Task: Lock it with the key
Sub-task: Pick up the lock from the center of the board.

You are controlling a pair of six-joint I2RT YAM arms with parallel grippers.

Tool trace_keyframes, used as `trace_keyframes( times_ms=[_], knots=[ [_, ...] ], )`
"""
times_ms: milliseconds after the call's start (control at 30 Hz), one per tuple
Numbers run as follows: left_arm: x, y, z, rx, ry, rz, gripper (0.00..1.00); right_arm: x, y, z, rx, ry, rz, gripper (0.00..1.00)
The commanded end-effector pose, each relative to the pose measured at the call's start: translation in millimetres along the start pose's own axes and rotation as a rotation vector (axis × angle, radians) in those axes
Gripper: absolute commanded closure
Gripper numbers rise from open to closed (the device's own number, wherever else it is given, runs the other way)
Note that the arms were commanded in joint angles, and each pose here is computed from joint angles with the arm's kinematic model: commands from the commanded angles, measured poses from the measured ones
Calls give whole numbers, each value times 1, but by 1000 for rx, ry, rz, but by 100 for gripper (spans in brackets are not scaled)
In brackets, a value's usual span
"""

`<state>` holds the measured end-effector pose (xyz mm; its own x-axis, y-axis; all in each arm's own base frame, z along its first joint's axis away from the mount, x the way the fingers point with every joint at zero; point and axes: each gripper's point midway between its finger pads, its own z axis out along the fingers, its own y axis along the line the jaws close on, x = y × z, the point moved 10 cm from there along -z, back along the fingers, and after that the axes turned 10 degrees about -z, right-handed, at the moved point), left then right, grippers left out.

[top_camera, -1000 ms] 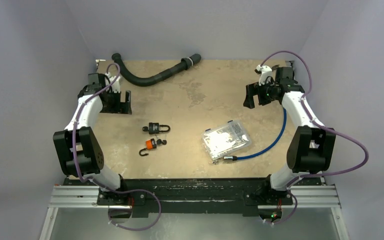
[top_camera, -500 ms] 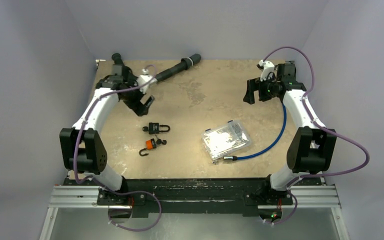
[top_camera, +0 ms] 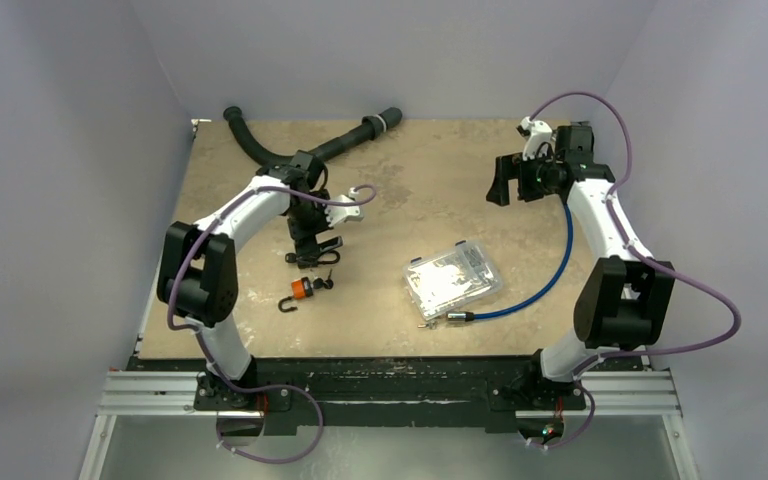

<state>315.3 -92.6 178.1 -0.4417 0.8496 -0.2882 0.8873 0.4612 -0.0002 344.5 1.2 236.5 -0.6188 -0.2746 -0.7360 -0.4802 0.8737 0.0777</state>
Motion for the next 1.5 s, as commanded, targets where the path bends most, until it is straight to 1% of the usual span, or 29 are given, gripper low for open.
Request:
trace_keyframes(
  times_ms=[0,500,733,867,900,1133,1267,1400,1467],
  knots=[
    [1,8,8,-18,41,34,0,-12,7,-19,19,-60,-26,1],
    [9,12,40,-67,141,87,0,-9,7,-23,34,-50,-51,1],
    [10,13,50,-108,152,83,2,-8,7,-23,34,-49,-53,1],
    [8,14,56,-131,135,73,4,-7,7,-22,36,-47,-52,1],
    [7,14,57,-136,129,69,6,-8,7,-23,38,-48,-53,1],
    [5,17,58,-167,125,43,28,-9,6,-23,43,-50,-54,1],
    [1,17,54,-168,103,6,38,-11,6,-24,49,-56,-56,1],
    [-14,17,46,-154,13,-89,49,-16,6,-26,64,-88,-53,1],
    [-23,18,40,-145,-32,-143,57,-18,6,-27,74,-107,-45,1]
  ],
)
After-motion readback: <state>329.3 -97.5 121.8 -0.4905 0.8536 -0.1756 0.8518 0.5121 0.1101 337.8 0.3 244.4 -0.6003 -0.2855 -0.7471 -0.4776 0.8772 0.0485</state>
